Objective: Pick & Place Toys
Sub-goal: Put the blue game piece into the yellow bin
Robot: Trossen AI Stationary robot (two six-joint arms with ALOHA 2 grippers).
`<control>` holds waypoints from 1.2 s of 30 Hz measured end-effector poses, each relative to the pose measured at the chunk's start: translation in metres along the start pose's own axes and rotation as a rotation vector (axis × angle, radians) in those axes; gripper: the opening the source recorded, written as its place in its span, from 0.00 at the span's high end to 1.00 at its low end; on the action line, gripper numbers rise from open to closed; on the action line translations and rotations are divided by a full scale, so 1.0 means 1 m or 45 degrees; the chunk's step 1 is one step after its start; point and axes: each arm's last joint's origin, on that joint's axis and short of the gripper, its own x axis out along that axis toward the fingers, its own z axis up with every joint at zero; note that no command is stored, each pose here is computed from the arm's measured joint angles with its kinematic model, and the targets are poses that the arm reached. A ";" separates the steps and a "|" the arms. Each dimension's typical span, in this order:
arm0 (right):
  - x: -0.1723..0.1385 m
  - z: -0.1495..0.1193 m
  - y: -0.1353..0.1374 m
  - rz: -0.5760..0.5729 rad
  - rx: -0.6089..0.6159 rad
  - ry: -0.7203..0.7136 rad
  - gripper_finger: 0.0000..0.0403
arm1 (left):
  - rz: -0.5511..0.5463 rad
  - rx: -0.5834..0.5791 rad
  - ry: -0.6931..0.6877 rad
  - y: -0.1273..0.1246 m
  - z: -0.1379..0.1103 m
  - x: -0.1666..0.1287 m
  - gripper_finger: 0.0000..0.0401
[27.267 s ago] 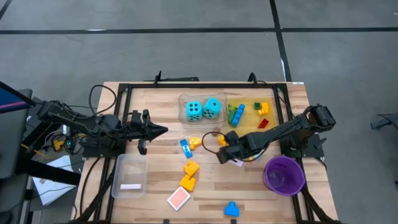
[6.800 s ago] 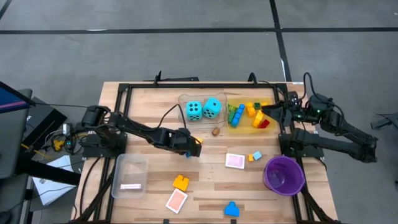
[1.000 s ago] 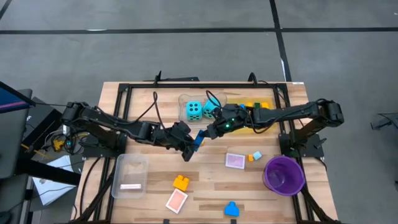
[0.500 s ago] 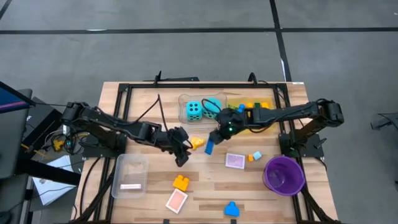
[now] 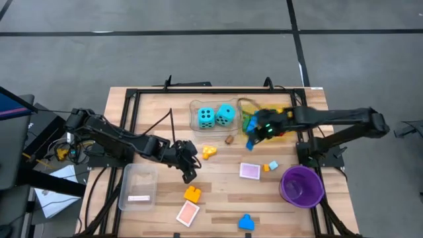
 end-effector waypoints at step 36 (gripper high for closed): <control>0.039 0.075 -0.101 -0.304 0.173 0.102 0.90 | 0.055 -0.092 -0.144 0.000 0.007 0.000 0.75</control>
